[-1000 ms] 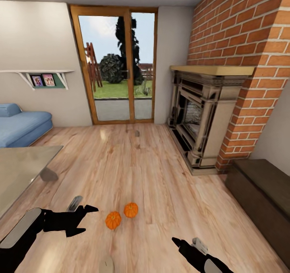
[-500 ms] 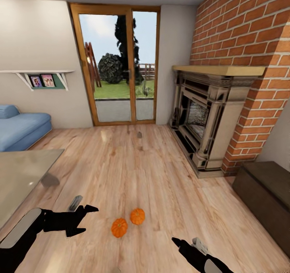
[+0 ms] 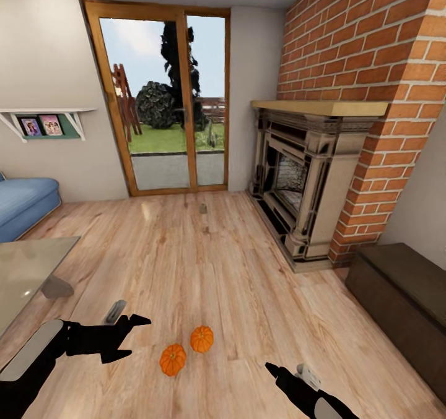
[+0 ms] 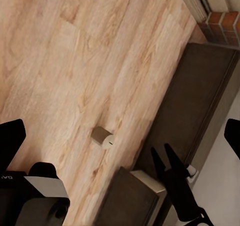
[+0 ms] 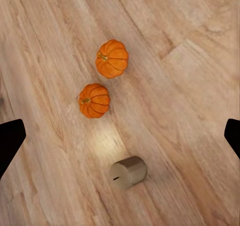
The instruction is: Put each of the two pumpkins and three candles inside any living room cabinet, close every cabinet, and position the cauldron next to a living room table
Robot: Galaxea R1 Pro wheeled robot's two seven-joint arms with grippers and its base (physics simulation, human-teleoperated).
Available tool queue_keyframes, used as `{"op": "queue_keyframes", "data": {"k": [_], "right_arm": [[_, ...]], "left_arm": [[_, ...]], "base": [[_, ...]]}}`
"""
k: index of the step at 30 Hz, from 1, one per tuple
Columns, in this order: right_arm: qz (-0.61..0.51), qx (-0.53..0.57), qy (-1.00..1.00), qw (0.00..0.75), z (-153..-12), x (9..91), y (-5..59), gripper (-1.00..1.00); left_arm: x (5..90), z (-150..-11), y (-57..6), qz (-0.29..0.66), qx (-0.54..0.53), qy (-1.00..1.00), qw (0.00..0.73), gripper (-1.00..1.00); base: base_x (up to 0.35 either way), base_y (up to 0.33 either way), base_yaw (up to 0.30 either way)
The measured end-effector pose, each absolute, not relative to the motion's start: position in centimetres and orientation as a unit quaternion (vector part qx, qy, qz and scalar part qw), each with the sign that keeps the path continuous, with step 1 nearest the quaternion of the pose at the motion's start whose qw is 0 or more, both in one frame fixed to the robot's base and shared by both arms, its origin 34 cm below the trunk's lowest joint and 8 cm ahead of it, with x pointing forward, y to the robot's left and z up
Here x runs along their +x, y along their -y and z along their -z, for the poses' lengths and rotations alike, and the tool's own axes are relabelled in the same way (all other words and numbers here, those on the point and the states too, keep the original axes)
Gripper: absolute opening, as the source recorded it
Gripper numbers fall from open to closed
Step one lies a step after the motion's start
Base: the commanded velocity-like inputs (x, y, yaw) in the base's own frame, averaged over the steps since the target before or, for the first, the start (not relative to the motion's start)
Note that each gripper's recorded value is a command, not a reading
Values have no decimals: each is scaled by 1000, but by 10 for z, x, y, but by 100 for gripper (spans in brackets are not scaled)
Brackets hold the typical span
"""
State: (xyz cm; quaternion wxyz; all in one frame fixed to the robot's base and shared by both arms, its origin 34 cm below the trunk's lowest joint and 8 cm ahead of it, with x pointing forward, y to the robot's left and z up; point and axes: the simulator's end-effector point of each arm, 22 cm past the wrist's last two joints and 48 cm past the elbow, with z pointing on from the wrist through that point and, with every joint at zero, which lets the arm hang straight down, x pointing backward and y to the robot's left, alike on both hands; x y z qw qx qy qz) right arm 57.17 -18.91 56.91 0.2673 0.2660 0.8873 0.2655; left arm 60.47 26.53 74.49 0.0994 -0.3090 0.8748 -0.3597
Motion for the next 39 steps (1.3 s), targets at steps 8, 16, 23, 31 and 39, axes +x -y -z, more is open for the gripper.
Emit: {"op": "queue_keyframes", "data": {"k": [8, 16, 23, 31, 39], "right_arm": [[-265, 265, -887, 269, -569, 572, 188, 100], [-265, 265, -887, 269, -569, 572, 189, 100], [-259, 267, -889, 267, -567, 571, 191, 100], [-216, 280, -902, 249, -555, 562, 206, 100], [-201, 280, -906, 247, -551, 560, 212, 100]], "left_arm": [[605, -745, -266, 359, -309, -875, 100, 100], [604, -744, -265, 358, -309, -875, 98, 100], [602, -734, -274, 326, -306, -889, 103, 100], [603, -696, -353, 132, -303, -930, 163, 100], [593, -657, -358, 51, -301, -943, 133, 100]], "base": [[90, -15, -1], [-81, 41, 0], [-5, 3, 0], [0, 0, 0], [0, 0, 0]]}}
